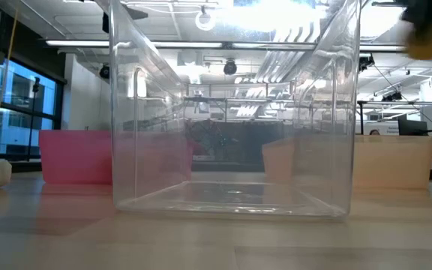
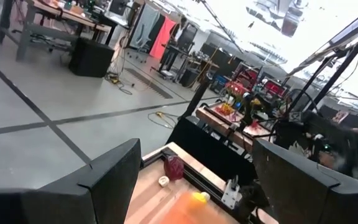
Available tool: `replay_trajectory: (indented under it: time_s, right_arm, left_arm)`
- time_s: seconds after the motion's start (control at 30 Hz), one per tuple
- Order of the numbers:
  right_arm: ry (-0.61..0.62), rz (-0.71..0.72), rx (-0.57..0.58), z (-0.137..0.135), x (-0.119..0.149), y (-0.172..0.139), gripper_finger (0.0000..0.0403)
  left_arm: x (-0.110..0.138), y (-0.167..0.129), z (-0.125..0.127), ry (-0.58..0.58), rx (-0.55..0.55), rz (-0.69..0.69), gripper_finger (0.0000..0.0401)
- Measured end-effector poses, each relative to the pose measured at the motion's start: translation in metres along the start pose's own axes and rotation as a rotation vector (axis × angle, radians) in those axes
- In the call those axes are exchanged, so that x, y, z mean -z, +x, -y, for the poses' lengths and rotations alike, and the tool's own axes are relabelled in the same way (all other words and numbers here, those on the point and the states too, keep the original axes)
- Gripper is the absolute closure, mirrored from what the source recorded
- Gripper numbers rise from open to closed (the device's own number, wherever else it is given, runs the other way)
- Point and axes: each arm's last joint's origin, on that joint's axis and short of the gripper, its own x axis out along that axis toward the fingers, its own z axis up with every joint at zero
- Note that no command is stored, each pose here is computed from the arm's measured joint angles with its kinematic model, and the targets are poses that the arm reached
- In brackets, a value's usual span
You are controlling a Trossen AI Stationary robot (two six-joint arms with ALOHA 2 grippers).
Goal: Sort produce into baskets
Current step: Put the lemon into the pink bin
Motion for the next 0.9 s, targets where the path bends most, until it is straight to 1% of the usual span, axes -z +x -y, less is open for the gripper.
replay_trajectory:
  time_s: [0.07, 0.17, 0.23, 0.33, 0.4, 0.47, 0.57, 0.63, 0.7, 0.77, 0.83, 0.9]
  right_arm:
    - [0.054, 0.21, 0.041, 0.008, -0.026, -0.005, 0.023]
    - [0.097, 0.442, 0.064, 0.014, -0.069, 0.003, 0.0231]
    - [0.084, 0.561, 0.032, 0.013, -0.098, 0.019, 0.0233]
    - [-0.001, 0.688, -0.058, 0.009, -0.137, 0.054, 0.0233]
    - [-0.035, 0.738, -0.111, 0.006, -0.159, 0.082, 0.0229]
    - [-0.024, 0.784, -0.181, 0.002, -0.178, 0.11, 0.0223]
    - [-0.022, 0.844, -0.268, -0.006, -0.201, 0.149, 0.0215]
    - [-0.016, 0.859, -0.29, -0.011, -0.213, 0.17, 0.0211]
    - [0.03, 0.849, -0.309, -0.016, -0.222, 0.188, 0.0206]
    - [0.103, 0.814, -0.333, -0.02, -0.23, 0.203, 0.0202]
    - [0.192, 0.784, -0.362, -0.022, -0.236, 0.213, 0.0199]
    - [0.245, 0.754, -0.373, -0.022, -0.242, 0.218, 0.0197]
  left_arm:
    - [0.0, 0.0, 0.0, -0.007, 0.001, 0.001, 0.0106]
    - [0.0, 0.0, 0.0, -0.02, 0.001, 0.001, 0.0106]
    - [0.0, 0.0, 0.0, -0.034, 0.001, 0.002, 0.0106]
    - [-0.001, 0.0, 0.001, -0.04, 0.012, 0.013, 0.0106]
    - [-0.003, 0.0, 0.005, -0.034, 0.039, 0.038, 0.0106]
    - [-0.006, 0.0, 0.009, -0.023, 0.071, 0.069, 0.0106]
    - [-0.009, 0.0, 0.014, -0.018, 0.112, 0.11, 0.0106]
    - [-0.01, 0.0, 0.017, -0.021, 0.123, 0.131, 0.0106]
    - [-0.011, -0.001, 0.017, -0.039, 0.12, 0.139, 0.0106]
    - [-0.01, 0.0, 0.018, -0.053, 0.122, 0.137, 0.0106]
    - [-0.01, 0.0, 0.018, -0.062, 0.123, 0.137, 0.0106]
    - [-0.01, 0.0, 0.018, -0.067, 0.123, 0.137, 0.0106]
